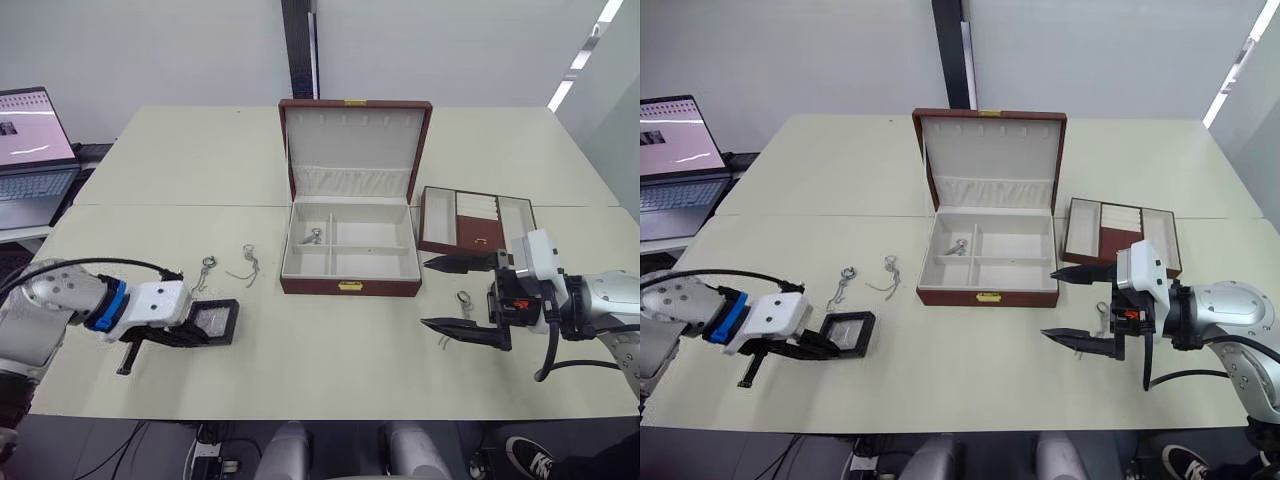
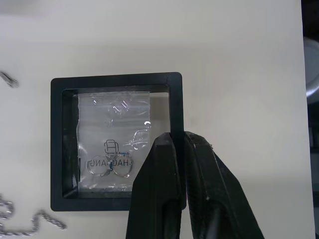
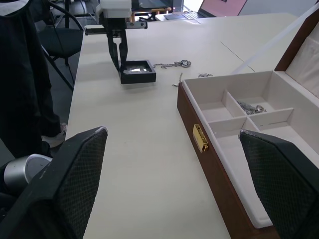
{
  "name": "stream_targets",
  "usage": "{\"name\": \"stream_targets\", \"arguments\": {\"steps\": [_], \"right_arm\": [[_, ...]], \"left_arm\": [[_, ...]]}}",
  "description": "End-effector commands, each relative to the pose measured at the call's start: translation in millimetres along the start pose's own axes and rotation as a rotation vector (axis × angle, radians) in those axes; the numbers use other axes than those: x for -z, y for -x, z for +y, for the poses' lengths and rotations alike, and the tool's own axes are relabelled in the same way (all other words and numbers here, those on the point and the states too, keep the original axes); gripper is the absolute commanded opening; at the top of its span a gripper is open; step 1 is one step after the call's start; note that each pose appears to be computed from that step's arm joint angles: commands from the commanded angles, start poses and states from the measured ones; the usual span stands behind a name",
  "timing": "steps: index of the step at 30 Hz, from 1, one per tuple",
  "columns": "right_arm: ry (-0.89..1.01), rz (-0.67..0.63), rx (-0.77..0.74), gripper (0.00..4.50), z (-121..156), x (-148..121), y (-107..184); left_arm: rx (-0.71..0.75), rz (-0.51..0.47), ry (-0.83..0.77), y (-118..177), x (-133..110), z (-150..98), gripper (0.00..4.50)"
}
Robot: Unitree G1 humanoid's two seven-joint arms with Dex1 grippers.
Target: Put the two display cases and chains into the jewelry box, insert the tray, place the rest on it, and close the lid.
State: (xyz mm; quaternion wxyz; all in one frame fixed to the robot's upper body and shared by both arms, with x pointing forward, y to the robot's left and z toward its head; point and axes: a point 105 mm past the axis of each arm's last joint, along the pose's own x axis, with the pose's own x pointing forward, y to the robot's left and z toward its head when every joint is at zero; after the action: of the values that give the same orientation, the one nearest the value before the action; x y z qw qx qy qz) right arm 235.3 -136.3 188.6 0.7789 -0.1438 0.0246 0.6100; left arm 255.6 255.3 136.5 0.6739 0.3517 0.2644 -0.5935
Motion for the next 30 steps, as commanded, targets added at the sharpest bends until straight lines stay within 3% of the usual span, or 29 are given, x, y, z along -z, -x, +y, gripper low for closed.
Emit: {"name": "stream_targets", "arguments": {"steps": [1,7,14,24,30], "right_arm": [[0.030,-0.027,0.028,4.50,-2.5,-9.0,5.1],[0.020,-0.053,0.083,4.50,-7.3,-11.9,8.2],[-0.012,-0.037,0.190,4.50,-14.7,-7.9,16.6],[-0.038,-0.046,0.443,4.50,-23.4,-2.9,31.9],[-0.048,-0.056,0.514,4.50,-21.4,-1.6,35.2]], "left_arm": [[-0.066,-0.050,-0.017,23.9,-33.5,9.5,0.01],[-0.102,-0.121,-0.033,32.4,-71.2,21.5,0.01],[-0.094,-0.168,-0.068,21.9,-97.5,37.4,0.01],[-0.086,-0.213,-0.231,-19.3,-143.4,86.6,0.01],[-0.112,-0.179,-0.292,-44.9,-155.4,109.2,0.01]]}}
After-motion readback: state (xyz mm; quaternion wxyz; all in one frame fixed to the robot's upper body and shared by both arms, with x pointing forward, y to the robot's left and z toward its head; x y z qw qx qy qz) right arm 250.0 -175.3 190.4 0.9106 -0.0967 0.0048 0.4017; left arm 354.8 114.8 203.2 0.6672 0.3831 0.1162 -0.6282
